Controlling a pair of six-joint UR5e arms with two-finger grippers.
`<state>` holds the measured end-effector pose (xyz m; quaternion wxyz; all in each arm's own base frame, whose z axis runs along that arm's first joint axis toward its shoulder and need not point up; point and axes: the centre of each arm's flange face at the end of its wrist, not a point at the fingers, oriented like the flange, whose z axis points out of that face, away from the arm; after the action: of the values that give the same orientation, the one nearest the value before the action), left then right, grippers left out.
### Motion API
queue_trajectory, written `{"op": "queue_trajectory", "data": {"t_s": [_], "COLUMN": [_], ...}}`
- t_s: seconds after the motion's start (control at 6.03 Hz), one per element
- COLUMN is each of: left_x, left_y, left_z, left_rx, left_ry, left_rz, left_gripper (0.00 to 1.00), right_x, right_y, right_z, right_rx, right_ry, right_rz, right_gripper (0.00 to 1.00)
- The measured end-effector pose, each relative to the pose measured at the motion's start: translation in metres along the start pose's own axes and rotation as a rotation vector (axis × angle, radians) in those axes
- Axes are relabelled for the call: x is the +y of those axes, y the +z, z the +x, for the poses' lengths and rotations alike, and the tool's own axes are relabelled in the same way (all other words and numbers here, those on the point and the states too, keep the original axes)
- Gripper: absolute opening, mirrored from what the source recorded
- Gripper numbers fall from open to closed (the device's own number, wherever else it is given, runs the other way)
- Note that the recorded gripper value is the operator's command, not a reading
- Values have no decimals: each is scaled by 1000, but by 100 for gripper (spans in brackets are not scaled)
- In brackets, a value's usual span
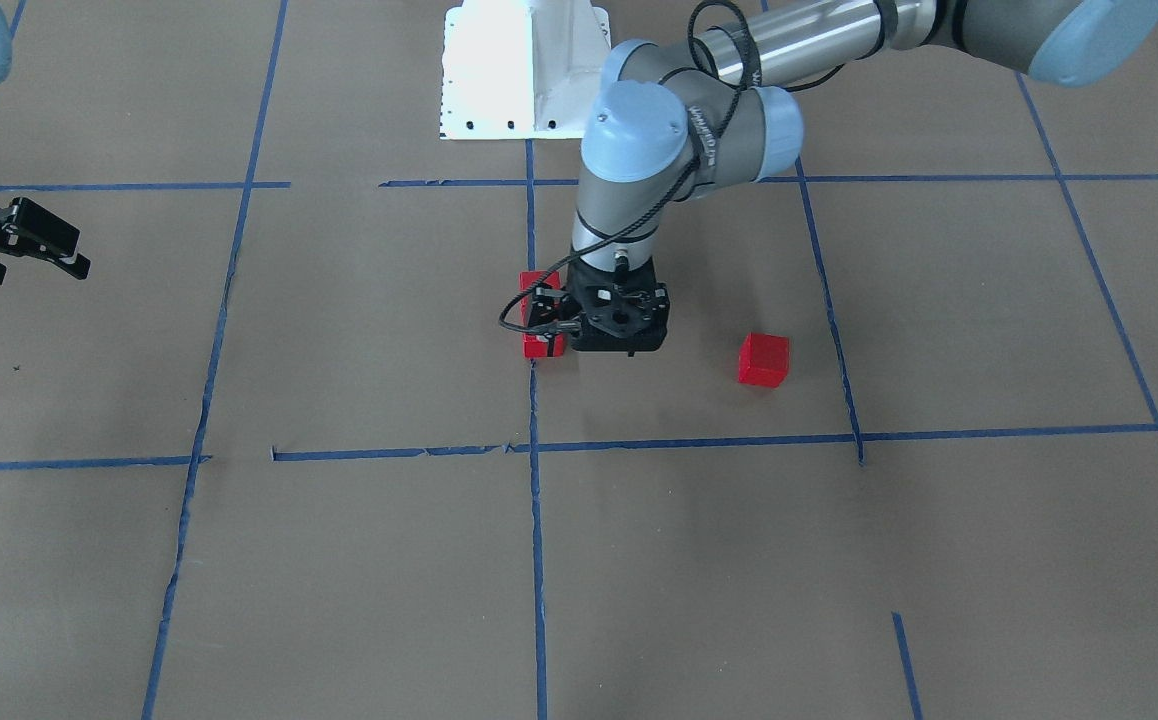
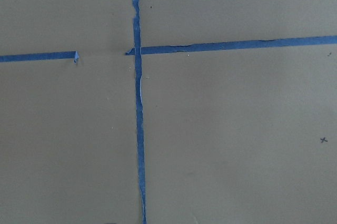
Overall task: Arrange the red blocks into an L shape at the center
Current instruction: 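Move the left gripper over the last red cube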
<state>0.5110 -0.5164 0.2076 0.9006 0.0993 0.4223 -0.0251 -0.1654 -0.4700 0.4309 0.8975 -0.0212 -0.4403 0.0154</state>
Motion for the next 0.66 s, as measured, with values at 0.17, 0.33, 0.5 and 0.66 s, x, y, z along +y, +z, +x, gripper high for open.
{"op": "queue_trajectory", "data": {"t_s": [0.17,0.33,0.5,0.66], "left_x": [-16,-30,-31,-26], "left_y": [-9,-14,-7,1], "left_z": [-58,-113,-155,-177], "left_rx": [-17,-31,-51,-55], "left_ry": [77,143,172,168], "left_rz": [-3,-29,-63,-103], "left_gripper": [99,100,100,100], "right_x": [0,1,1,1], "right_y": [-1,-2,-3,-2], "right_z": [0,-1,-3,-3], "right_rx": [-1,-3,-4,-5], "right_ry": [-1,-4,-6,-7], "right_rz": [1,3,5,4], "right_gripper": [100,100,100,100]}}
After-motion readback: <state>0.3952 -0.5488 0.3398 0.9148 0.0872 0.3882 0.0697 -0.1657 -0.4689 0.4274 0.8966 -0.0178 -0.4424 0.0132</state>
